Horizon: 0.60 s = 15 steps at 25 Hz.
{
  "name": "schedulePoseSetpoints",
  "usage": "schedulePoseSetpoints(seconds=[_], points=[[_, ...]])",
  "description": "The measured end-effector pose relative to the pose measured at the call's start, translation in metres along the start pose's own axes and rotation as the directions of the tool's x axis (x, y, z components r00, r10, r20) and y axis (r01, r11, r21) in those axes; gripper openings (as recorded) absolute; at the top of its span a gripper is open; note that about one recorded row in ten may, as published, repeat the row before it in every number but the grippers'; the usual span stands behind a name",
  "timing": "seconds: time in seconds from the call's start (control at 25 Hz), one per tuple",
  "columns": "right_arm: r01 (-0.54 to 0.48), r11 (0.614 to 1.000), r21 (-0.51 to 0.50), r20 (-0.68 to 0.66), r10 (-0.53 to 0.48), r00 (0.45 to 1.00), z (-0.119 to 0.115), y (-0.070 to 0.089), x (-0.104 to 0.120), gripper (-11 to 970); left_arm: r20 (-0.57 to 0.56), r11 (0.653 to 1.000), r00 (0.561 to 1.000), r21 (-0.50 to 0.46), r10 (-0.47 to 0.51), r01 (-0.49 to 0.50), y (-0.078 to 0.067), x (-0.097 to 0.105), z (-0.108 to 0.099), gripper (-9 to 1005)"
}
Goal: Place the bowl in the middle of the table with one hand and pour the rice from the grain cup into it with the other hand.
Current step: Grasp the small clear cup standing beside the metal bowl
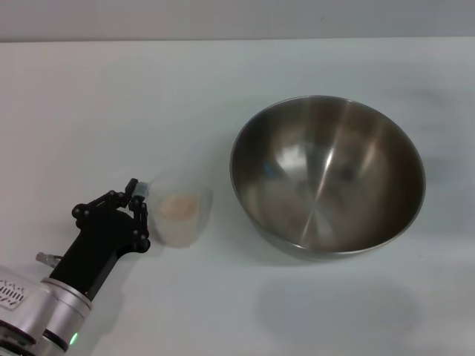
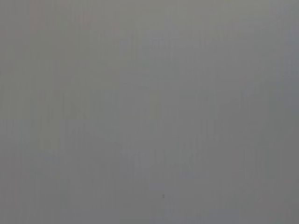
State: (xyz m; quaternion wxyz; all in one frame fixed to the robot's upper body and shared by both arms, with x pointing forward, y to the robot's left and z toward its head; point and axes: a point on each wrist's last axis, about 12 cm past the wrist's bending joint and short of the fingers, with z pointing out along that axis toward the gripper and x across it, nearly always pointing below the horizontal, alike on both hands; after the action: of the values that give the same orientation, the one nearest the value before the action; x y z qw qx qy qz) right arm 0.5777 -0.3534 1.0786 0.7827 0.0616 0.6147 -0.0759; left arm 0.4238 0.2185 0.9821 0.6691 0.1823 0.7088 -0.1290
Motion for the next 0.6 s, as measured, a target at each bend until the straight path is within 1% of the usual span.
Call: schedulePoseSetpoints(seconds=[0.24,0.36,0.44,0.56,0.6], points=[[-0.001,1.0,0.0,0.002,0.001,1.0,0.0,0.0,0.0,419,0.003,1.0,1.0,-0.003,-0.002,0.002,0.0,-0.001,0.002,48],[-0.001,1.0,0.0,0.003,0.001,1.0,0.0,0.0,-0.001,419,0.025,1.0,1.0,-0.023,-0.002,0.003,0.004,-0.005,0.007,40],[-0.001,1.0,-0.001,0.005,0.001,1.0,0.0,0.0,-0.001,419,0.049,0.999,0.999,-0.04,0.015,-0.013,0.007,-0.01,0.013,35],[-0.002,1.0,-0.001,0.006,0.002,1.0,0.0,0.0,-0.001,419,0.123,0.993,0.987,-0.057,0.106,-0.1,0.01,-0.025,0.03,32],[-0.003,1.0,-0.002,0.009,0.003,1.0,0.001,0.001,-0.001,419,0.156,0.988,0.976,-0.061,0.151,-0.143,0.01,-0.032,0.037,32]])
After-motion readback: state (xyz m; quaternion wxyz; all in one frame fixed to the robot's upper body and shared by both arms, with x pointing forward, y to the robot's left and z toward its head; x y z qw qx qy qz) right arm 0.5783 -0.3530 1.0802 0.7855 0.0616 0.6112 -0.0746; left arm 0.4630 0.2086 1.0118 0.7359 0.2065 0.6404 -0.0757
